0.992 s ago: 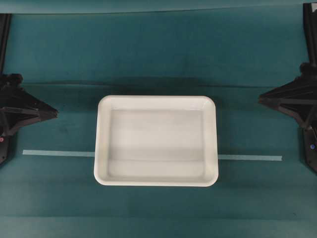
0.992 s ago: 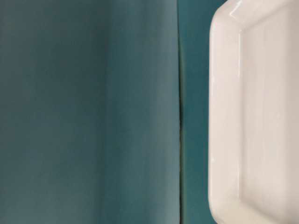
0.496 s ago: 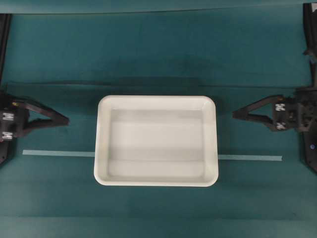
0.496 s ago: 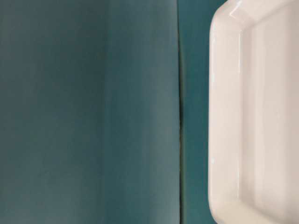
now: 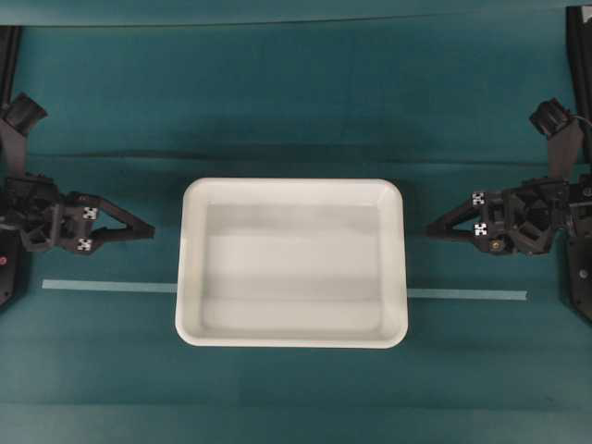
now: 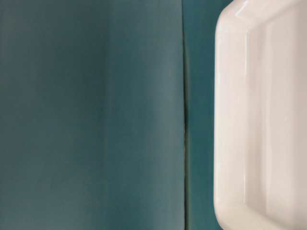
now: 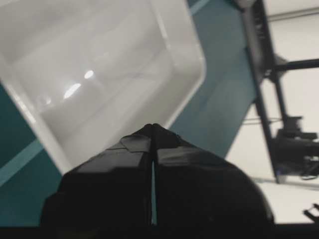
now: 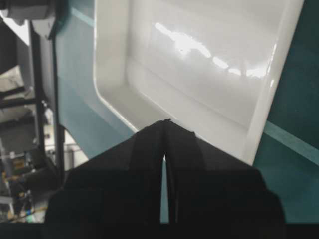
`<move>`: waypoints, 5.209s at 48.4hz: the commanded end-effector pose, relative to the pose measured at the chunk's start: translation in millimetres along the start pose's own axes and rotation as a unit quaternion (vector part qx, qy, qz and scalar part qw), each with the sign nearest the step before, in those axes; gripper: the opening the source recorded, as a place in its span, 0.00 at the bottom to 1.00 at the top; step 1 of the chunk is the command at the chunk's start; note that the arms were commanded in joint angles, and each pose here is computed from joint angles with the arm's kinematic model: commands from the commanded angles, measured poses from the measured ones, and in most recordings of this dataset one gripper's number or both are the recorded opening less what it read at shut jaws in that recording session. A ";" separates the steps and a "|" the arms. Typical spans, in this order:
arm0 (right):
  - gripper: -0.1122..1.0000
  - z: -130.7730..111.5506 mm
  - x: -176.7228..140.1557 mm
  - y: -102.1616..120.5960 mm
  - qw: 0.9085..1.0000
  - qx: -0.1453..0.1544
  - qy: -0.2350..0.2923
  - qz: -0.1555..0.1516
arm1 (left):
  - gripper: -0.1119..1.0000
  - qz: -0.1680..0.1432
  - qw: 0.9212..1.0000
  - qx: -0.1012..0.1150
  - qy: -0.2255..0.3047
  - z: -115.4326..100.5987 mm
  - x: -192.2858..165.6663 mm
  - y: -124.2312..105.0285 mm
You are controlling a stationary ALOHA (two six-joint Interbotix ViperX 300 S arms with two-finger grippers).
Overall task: Lift the white case with both hands.
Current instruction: 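Move both grippers inward toward the left and right rims of the white tray, then close both grippers on the tray's left and right side walls, then lift the gripped tray upward with both grippers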
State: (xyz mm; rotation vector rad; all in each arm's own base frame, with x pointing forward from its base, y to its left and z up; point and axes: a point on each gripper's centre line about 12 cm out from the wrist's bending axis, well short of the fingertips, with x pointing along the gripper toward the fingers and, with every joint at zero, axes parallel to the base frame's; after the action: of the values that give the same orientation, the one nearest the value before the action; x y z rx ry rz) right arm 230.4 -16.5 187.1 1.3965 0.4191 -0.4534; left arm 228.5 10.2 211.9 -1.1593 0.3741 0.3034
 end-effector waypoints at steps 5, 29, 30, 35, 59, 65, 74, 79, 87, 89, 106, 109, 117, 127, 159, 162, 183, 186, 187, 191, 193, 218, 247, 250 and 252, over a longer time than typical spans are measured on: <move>0.13 0.2 7.4 -3.8 1.000 0.000 0.000 -0.015 | 0.20 0.025 1.000 0.001 0.011 -3.0 12.4 6.2; 0.95 -0.8 13.0 -15.1 0.999 -0.003 0.000 -0.033 | 0.95 0.044 0.998 0.000 0.034 -15.8 18.2 17.9; 0.95 -1.4 13.3 -17.4 0.999 -0.003 0.002 -0.038 | 0.95 0.047 0.998 -0.001 0.033 -16.1 18.2 20.5; 0.94 -4.7 16.8 -31.2 0.998 -0.004 0.007 -0.061 | 0.96 0.039 0.999 -0.005 0.024 -15.6 20.1 27.1; 0.94 -12.7 47.4 -58.4 0.997 -0.005 -0.017 -0.070 | 0.96 0.051 0.998 -0.008 0.027 -30.0 53.9 66.1; 0.94 -15.8 55.9 -63.7 0.997 -0.001 -0.020 -0.073 | 0.96 0.051 0.998 -0.009 0.027 -32.2 61.5 71.7; 0.94 -15.7 69.7 -64.5 0.997 0.005 -0.028 -0.073 | 0.96 0.055 0.998 -0.008 0.029 -32.5 76.0 71.3; 0.94 -15.5 74.6 -62.7 0.997 0.004 -0.030 -0.072 | 0.96 0.062 0.998 -0.008 0.032 -33.0 83.2 72.5; 0.94 -16.4 76.3 -65.5 0.997 0.004 -0.029 -0.078 | 0.96 0.071 0.997 -0.009 0.035 -33.8 90.8 75.4; 0.94 -16.0 76.3 -65.5 0.996 0.004 -0.029 -0.078 | 0.96 0.070 0.997 -0.009 0.035 -33.5 91.6 74.7; 0.91 -13.5 78.8 -64.1 0.996 0.019 -0.034 -0.084 | 0.91 0.071 0.997 -0.008 0.035 -33.7 91.0 74.1; 0.87 -13.3 79.2 -63.8 0.995 0.021 -0.033 -0.086 | 0.87 0.071 0.997 -0.009 0.036 -33.6 91.5 73.6; 0.58 -14.4 79.7 -69.7 0.993 0.026 -0.022 -0.117 | 0.60 0.085 0.995 -0.011 0.041 -33.6 93.1 74.0; 0.20 -16.7 80.8 -69.6 0.991 0.028 -0.011 -0.132 | 0.22 0.103 0.993 -0.011 0.048 -34.3 93.7 76.0; 0.20 -16.6 82.7 -48.2 0.991 0.039 0.004 -0.128 | 0.22 0.099 0.992 -0.066 0.048 -34.8 92.3 61.8; 0.20 -15.7 80.1 -42.1 0.991 0.045 0.009 -0.130 | 0.20 0.108 0.990 -0.082 0.050 -34.4 90.3 57.7; 0.20 -10.0 46.2 23.7 0.994 0.058 0.045 -0.081 | 0.17 0.081 0.990 -0.107 0.044 -11.2 63.6 -7.3; 0.20 -8.6 38.7 33.2 0.994 0.059 0.049 -0.073 | 0.17 0.076 0.990 -0.112 0.041 -6.7 58.4 -17.6; 0.20 -7.9 36.3 35.9 0.994 0.060 0.050 -0.070 | 0.17 0.075 0.990 -0.113 0.041 -5.5 56.7 -20.4; 0.20 -4.4 26.6 47.0 0.995 0.063 0.053 -0.061 | 0.17 0.070 0.990 -0.120 0.039 -0.6 50.0 -31.7; 0.20 -2.3 21.5 53.3 0.995 0.065 0.051 -0.051 | 0.17 0.066 0.989 -0.126 0.037 1.3 47.5 -36.2; 0.20 -1.3 -34.4 99.5 0.987 0.139 0.077 -0.004 | 0.17 0.016 0.982 -0.187 0.032 18.4 8.7 -92.0; 0.20 13.9 -67.5 175.4 0.987 0.125 0.104 -0.013 | 0.17 0.013 0.982 -0.188 0.031 52.2 -25.9 -173.9; 0.20 15.0 -70.2 184.2 0.987 0.121 0.106 -0.012 | 0.17 0.006 0.982 -0.188 0.031 55.5 -30.2 -184.2; 0.20 16.4 -73.2 191.2 0.987 0.120 0.108 -0.011 | 0.17 0.002 0.982 -0.188 0.031 57.9 -32.9 -191.1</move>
State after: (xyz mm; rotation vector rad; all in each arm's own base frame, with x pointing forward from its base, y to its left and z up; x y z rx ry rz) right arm 254.5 -1.3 371.5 1.6777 0.5932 -0.3895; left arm 277.4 -8.3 372.6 -1.5312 0.4437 0.4125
